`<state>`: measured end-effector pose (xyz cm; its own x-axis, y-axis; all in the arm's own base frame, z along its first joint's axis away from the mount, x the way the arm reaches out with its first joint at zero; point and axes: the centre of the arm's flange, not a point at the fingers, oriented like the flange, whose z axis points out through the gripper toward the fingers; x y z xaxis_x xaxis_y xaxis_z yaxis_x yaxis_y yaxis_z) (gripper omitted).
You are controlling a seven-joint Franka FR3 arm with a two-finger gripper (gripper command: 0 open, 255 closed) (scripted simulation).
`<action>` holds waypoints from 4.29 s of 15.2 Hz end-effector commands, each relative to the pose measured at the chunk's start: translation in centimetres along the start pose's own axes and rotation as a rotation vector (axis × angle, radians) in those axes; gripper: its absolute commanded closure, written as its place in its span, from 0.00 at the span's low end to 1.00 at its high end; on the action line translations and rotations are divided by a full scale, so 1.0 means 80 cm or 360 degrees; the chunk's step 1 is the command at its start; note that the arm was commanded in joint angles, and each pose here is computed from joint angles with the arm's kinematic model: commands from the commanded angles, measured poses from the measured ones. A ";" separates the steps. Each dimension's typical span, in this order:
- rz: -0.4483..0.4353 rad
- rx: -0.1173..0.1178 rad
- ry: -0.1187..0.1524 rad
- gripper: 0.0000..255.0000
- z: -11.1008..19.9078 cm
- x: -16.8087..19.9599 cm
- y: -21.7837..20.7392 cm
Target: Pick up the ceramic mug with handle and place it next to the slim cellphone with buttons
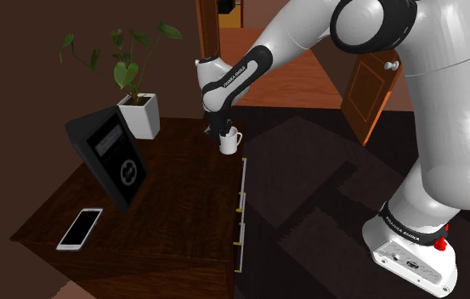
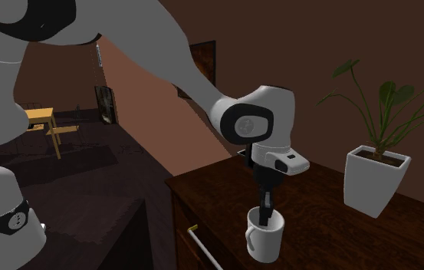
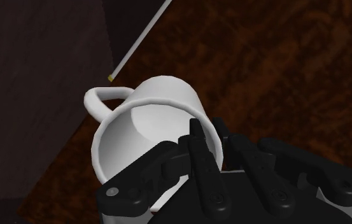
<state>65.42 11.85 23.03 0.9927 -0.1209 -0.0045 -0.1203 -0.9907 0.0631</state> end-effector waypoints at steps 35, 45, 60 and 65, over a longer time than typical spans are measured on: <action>0.0000 0.0000 0.0000 1.00 -0.216 -0.001 0.014; 0.0000 0.0000 0.0000 1.00 -0.225 -0.077 -0.132; 0.0000 0.0000 0.0000 1.00 -0.240 -0.191 -0.351; 0.0000 0.0000 0.0000 1.00 -0.245 -0.230 -0.424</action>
<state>52.18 47.62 40.41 0.9928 -0.1200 -0.0049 -0.1194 -0.9908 0.0633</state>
